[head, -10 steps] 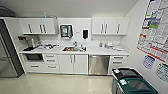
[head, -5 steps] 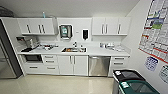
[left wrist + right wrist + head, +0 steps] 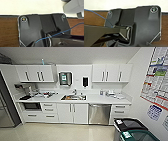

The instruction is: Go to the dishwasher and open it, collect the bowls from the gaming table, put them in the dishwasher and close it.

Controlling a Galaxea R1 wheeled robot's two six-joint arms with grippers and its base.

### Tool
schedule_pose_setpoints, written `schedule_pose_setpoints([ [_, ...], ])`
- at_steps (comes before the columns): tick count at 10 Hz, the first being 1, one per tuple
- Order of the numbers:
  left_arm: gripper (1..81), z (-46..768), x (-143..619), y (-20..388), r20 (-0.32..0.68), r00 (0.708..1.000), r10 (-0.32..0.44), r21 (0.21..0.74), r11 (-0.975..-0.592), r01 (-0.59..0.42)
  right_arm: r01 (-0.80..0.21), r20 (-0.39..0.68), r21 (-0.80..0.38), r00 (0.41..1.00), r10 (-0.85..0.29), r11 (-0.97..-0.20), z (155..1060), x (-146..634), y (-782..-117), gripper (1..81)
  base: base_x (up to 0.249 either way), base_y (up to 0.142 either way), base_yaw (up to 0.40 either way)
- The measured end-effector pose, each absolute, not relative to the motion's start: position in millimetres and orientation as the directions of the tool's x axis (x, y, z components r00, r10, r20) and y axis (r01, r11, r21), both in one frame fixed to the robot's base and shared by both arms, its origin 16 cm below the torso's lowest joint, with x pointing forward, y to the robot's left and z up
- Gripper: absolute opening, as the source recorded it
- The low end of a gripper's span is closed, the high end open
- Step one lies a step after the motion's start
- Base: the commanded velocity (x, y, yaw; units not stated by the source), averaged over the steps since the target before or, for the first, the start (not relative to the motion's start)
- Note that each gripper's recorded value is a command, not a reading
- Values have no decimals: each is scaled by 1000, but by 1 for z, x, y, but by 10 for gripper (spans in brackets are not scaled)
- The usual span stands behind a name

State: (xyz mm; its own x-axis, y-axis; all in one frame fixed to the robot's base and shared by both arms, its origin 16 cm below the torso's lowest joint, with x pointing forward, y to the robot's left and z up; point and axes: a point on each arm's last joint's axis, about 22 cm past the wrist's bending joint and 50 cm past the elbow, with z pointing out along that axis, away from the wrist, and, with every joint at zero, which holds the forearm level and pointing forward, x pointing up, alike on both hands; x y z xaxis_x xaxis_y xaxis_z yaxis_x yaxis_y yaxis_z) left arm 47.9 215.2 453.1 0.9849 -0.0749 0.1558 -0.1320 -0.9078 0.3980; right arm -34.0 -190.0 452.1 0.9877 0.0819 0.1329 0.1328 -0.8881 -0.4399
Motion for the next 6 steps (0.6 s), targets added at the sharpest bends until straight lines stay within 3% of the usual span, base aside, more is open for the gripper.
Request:
schedule_pose_setpoints([
  [6, 811, 453, 45, 216, 153, 985, -75, 397, -908, -131, 133, 133, -444, 988, 82, -886, 452, -35, -186, 811, 112, 0, 0],
])
